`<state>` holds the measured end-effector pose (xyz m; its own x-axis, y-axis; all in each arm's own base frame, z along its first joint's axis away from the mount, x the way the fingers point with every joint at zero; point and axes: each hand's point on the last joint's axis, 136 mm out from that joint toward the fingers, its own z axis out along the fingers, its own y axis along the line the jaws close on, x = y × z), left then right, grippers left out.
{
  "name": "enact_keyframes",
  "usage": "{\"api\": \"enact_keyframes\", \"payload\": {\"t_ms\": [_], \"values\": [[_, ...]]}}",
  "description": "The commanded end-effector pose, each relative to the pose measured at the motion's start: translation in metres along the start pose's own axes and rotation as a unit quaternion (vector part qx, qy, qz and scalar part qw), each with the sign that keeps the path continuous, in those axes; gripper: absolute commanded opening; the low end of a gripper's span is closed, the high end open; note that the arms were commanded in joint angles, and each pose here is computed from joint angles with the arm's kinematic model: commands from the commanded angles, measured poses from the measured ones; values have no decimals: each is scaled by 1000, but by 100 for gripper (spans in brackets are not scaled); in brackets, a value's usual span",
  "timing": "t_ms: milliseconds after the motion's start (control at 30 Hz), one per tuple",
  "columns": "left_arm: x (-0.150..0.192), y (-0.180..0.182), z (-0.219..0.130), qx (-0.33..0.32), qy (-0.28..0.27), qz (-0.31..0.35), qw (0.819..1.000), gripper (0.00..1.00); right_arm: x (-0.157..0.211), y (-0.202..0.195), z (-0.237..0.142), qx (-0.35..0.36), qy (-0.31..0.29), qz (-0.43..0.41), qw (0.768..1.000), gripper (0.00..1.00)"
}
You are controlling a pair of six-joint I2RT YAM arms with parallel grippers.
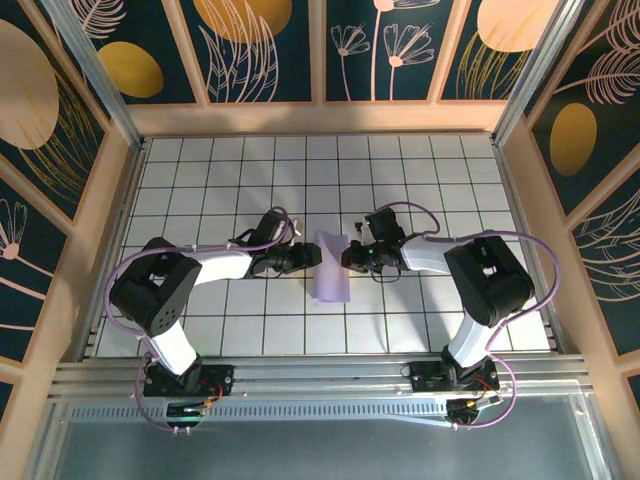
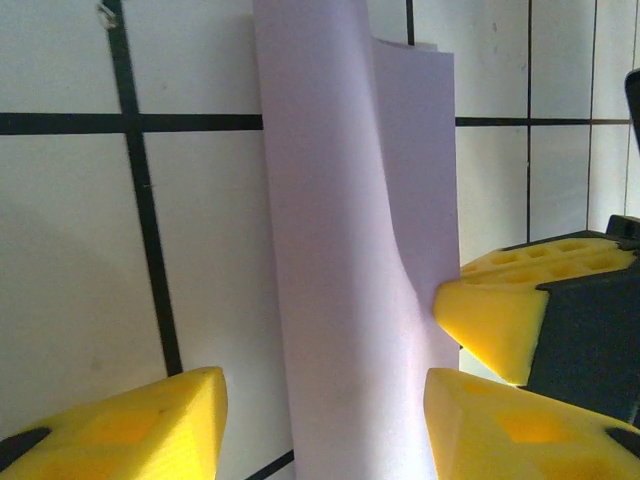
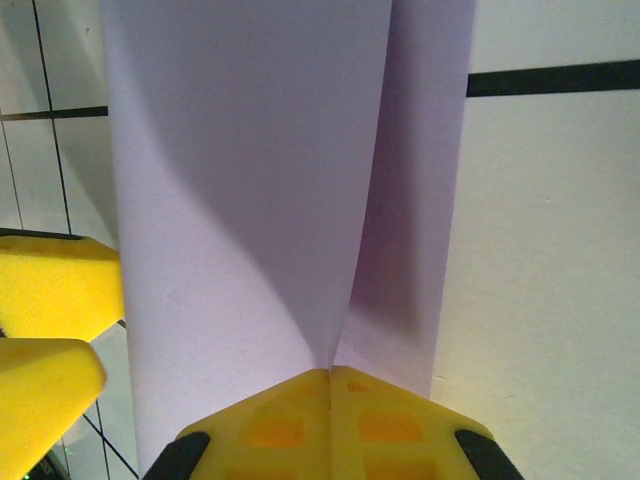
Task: Fold a paper plane with a square sheet of paper (fold left side to right side)
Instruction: First fold in half a square sheet of paper at the center of the table, then hold the square sheet of paper at the center of the table.
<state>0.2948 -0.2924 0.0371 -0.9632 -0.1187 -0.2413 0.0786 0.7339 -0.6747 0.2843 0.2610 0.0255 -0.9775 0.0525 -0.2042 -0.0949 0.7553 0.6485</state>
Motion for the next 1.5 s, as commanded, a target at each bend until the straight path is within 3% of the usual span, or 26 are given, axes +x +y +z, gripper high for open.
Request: {"api": "enact_keyframes", "payload": {"t_ms": [0, 267, 733, 1067, 1467], "values": [[6, -2, 8, -2, 20, 6, 1000, 53, -9, 9, -5, 4, -13, -21, 1000, 0], [15, 18, 16, -51, 35, -5, 998, 44, -9, 9, -7, 7, -16, -22, 1000, 1], [30, 38, 27, -123, 56, -13, 991, 41, -26, 0, -43, 55, -71, -34, 995, 34], [35, 48, 32, -159, 61, -21, 985, 42, -31, -21, -72, 83, -107, -23, 991, 37], [34, 45, 41, -180, 75, 6, 981, 43, -29, -25, -73, 84, -106, -23, 991, 38]]}}
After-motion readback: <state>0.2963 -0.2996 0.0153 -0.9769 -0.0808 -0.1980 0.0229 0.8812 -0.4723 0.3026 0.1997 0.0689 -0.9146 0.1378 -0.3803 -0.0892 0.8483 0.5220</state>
